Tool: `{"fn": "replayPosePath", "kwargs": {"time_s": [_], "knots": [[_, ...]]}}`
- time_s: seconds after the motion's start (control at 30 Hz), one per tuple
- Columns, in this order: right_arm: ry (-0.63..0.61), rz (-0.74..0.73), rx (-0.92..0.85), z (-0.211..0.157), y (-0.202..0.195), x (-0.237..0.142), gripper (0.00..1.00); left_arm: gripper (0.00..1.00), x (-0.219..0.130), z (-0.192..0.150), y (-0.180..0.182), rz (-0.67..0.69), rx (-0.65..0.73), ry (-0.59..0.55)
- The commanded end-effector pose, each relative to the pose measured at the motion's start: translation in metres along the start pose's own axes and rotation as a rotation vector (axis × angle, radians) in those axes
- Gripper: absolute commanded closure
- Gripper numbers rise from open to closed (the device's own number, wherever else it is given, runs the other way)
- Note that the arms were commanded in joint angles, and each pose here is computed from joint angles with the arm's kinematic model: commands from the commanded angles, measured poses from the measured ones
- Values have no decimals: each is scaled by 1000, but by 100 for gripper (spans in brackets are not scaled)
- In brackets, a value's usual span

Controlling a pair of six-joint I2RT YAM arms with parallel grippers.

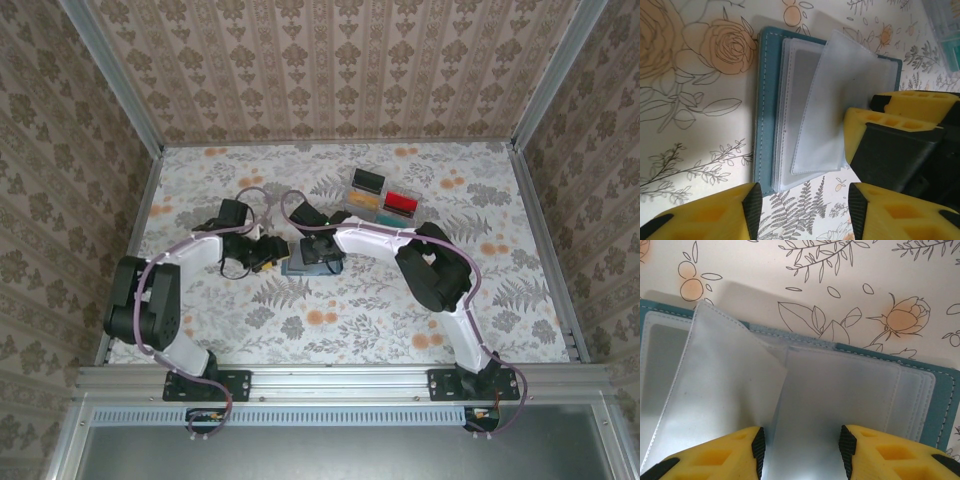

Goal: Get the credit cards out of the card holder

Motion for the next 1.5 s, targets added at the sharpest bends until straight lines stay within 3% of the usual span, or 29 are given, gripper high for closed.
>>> {"fn": "replayPosePath", "kwargs": {"time_s": [0.0, 0.9, 1.0, 1.27, 1.47], "knots": [[141, -54, -6, -32, -23, 24, 53, 54, 4, 9, -10, -36, 15, -8], [162, 17, 28, -32, -19, 23, 58, 65, 30, 8, -12, -59, 4, 58], [167, 22, 33, -32, -20, 23, 58, 65, 31, 8, -19, -113, 9, 69], [100, 143, 91, -12, -11, 5, 65, 75, 31, 11, -37, -192, 43, 70], [-11, 260, 156, 9, -6, -32, 61, 77, 35, 18, -49, -252, 39, 52]]}}
Point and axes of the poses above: each hand's point on the last joint's axis, 136 mm out from that joint toward the fingers, its own x axis out along the fingers, its own y axis along the line the jaws close on, z = x × y, the point moved 4 cm from there along -x, back along the fingers, and after that the axes turned 9 degrees about x, right-handed, at the moved point
